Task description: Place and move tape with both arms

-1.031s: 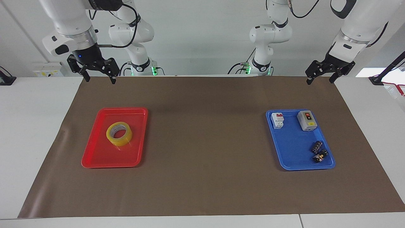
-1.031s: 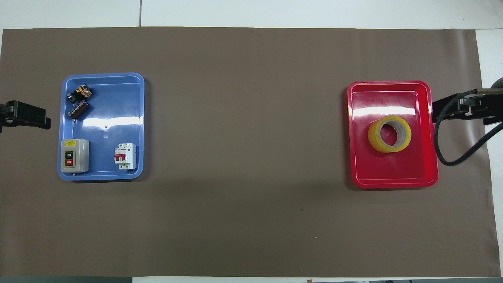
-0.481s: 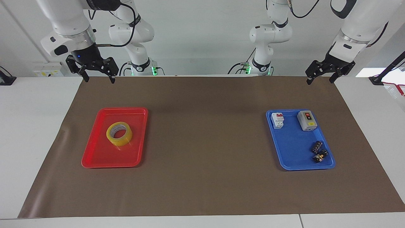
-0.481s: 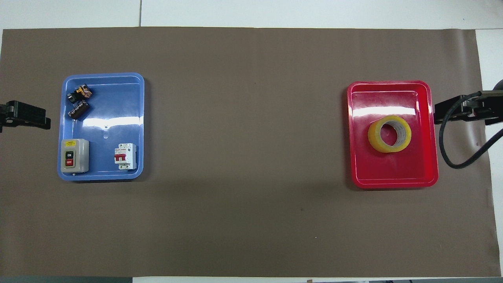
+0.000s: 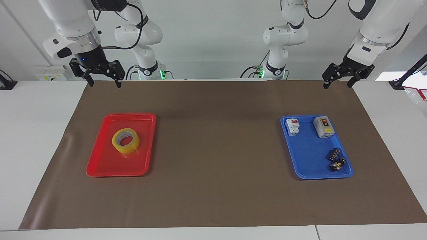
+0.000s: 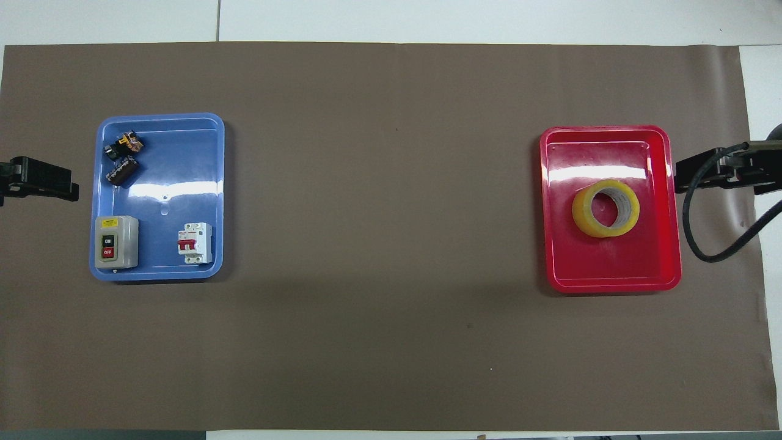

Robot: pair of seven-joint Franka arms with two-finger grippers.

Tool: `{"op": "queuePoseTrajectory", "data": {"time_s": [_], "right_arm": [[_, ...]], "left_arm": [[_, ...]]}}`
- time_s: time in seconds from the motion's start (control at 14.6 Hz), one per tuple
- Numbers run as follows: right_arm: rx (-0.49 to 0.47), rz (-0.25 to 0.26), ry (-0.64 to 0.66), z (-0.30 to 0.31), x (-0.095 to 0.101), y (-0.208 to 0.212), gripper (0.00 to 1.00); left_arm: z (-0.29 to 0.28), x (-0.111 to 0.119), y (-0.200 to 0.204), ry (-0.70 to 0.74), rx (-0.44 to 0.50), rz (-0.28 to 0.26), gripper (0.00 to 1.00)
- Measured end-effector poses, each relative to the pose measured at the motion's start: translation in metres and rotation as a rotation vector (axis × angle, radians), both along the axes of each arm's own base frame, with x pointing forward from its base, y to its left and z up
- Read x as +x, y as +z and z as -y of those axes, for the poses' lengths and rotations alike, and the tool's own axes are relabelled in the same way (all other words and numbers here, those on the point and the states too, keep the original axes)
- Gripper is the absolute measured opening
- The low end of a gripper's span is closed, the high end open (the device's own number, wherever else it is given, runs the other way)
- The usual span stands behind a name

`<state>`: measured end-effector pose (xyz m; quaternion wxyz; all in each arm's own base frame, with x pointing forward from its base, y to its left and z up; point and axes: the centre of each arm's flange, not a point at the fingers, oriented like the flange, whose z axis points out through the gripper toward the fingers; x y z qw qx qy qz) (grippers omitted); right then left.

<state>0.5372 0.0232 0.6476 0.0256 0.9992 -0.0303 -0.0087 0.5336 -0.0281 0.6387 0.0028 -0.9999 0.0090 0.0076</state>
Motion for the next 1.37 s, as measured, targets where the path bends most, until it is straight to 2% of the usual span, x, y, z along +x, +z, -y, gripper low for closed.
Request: {"op": "queuePoseTrajectory", "data": {"time_s": [0.55,0.82,1.37], "right_arm": [[0.0,-0.001,0.0,0.0,-0.0001,-0.0001,1.0],[0.027,-0.035,-0.003,0.0006,-0.0042,-0.0021,1.0],[0.025,-0.036,0.034,0.0026,-0.0041,-0.0018,1.0]], "left_arm": [[0.0,0.0,0.0,0.0,0.0,0.0,1.0],[0.0,0.0,0.0,0.0,0.0,0.0,1.0],[0.0,0.0,0.0,0.0,0.0,0.0,1.0]]}}
